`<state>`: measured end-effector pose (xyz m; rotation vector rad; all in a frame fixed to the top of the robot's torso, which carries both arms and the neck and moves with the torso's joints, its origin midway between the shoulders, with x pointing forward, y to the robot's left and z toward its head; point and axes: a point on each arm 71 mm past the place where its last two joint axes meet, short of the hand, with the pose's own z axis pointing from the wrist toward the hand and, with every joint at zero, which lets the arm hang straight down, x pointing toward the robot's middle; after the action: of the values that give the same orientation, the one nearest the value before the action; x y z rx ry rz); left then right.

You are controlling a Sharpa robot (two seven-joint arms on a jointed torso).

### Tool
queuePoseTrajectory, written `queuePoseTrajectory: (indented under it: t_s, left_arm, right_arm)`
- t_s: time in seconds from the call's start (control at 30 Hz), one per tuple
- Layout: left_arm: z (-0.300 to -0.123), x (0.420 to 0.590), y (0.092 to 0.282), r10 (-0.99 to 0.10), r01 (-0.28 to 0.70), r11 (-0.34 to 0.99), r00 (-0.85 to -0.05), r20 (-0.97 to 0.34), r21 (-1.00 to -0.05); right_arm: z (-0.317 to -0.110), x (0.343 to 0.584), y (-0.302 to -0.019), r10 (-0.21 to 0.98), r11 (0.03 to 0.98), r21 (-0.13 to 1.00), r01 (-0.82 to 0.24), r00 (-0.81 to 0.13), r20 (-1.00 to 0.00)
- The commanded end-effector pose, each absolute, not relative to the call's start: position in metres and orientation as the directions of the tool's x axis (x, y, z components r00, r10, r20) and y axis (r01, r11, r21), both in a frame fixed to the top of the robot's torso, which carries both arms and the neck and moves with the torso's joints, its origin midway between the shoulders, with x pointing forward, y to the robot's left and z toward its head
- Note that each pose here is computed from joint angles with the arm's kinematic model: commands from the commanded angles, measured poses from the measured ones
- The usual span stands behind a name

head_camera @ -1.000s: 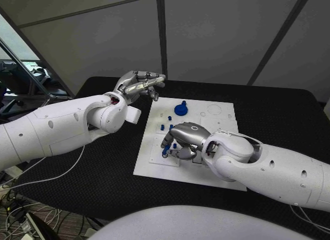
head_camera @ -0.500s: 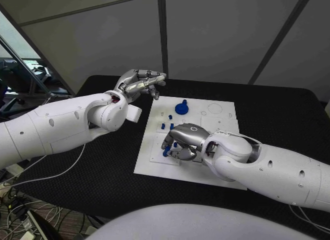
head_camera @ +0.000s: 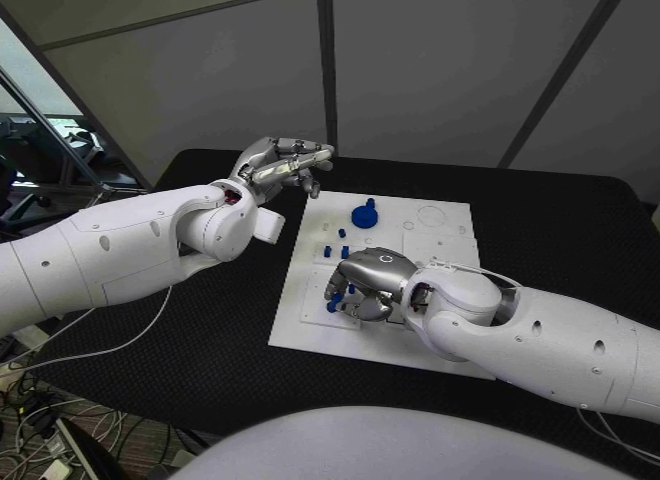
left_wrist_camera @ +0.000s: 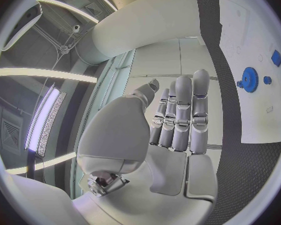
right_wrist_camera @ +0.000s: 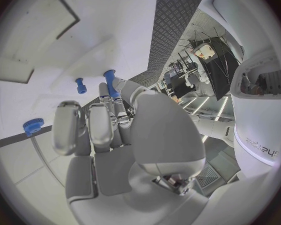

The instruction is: Assemble the parts on the task board

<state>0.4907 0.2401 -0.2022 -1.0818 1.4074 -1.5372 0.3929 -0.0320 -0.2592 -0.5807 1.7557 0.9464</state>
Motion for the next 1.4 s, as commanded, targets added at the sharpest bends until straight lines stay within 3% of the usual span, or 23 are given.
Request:
queuePoseTrajectory:
  t_s: [0.03,0.33,0.57,0.9,1.07,1.4]
  left_arm:
    - [-0.201,0.491,0.239,-0.932,0.0,-0.099,-0.349,0.092,-0.995]
    - [-0.201,0.491,0.239,-0.933,-0.003,-0.098,-0.349,0.092,-0.995]
    - [-0.201,0.491,0.239,-0.931,-0.005,-0.099,-0.353,0.094,-0.995]
    - [-0.202,0.492,0.241,-0.932,-0.007,-0.096,-0.349,0.092,-0.995]
    - [-0.203,0.492,0.241,-0.933,-0.009,-0.094,-0.348,0.092,-0.995]
    - [-0.205,0.491,0.241,-0.933,-0.015,-0.09,-0.348,0.089,-0.996]
  right_arm:
    - [-0.265,0.392,-0.034,0.011,0.59,0.306,-0.748,-0.371,-0.929]
    - [-0.261,0.391,-0.032,0.053,0.564,0.325,-0.759,-0.36,-0.932]
    - [-0.25,0.39,-0.035,0.183,0.548,0.35,-0.759,-0.299,-0.936]
    - [-0.232,0.381,-0.063,0.333,0.543,0.402,-0.737,-0.251,-0.909]
    - [-0.219,0.384,-0.093,0.358,0.591,0.451,-0.669,-0.283,-0.89]
    - [-0.211,0.389,-0.174,0.407,0.774,0.542,-0.329,-0.398,-0.822]
